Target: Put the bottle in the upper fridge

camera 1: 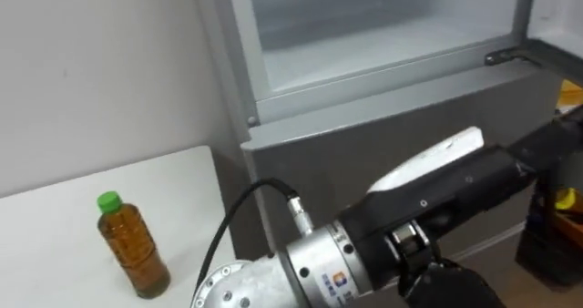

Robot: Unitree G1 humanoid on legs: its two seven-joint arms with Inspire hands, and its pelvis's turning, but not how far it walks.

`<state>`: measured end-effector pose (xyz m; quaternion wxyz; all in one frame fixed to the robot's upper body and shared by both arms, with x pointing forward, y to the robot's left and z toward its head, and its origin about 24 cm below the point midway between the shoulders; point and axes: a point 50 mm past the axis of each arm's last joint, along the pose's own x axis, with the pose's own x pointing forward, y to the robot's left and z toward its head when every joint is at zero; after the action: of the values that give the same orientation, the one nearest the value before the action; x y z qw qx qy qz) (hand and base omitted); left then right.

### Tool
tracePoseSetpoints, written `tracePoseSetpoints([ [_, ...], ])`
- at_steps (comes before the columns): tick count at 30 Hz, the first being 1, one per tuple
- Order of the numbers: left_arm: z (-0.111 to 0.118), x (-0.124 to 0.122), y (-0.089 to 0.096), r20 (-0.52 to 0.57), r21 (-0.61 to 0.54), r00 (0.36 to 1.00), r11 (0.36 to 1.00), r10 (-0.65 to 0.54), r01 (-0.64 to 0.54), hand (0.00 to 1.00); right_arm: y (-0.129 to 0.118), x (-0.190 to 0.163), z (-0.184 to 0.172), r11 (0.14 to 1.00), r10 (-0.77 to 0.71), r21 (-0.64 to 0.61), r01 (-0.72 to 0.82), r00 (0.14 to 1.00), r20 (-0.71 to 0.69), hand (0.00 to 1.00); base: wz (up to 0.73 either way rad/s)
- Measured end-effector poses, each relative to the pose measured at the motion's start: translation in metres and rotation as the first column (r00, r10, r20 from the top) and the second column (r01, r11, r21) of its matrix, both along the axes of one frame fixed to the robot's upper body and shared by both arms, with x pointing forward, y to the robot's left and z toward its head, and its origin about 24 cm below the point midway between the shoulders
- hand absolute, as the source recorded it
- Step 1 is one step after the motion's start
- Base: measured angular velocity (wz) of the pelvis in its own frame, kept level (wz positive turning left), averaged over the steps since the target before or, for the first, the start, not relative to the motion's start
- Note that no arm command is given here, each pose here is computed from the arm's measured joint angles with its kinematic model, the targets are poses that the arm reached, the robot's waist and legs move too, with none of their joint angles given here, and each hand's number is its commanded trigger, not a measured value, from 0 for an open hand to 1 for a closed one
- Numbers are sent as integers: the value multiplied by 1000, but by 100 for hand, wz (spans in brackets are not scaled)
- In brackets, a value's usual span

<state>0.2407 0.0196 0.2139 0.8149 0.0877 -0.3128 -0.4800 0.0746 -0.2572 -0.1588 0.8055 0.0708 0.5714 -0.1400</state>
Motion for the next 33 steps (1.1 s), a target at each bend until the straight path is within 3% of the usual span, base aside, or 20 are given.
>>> tracePoseSetpoints([
  [7,-16,5,34,26,60,980,979,195,-197,0,11,8,-1,998,62,29,-62,998,16,0,13],
  [16,9,12,90,90,-111,881,884,465,-455,0,14,-13,-5,996,74,58,-73,997,-22,0,2],
  [20,23,3,131,129,-243,770,773,625,-586,0,11,-27,-6,998,15,56,-13,999,-28,0,-1],
  [25,2,-12,181,46,-282,597,584,801,-761,0,8,-42,-6,996,-69,62,70,997,-17,0,6],
  [30,-23,-30,211,-41,-269,439,413,898,-870,0,5,-48,-5,992,-107,61,107,994,-3,0,4],
  [33,-39,-39,218,-104,-232,387,356,916,-905,0,4,-55,-5,991,-119,57,120,993,-16,0,12],
])
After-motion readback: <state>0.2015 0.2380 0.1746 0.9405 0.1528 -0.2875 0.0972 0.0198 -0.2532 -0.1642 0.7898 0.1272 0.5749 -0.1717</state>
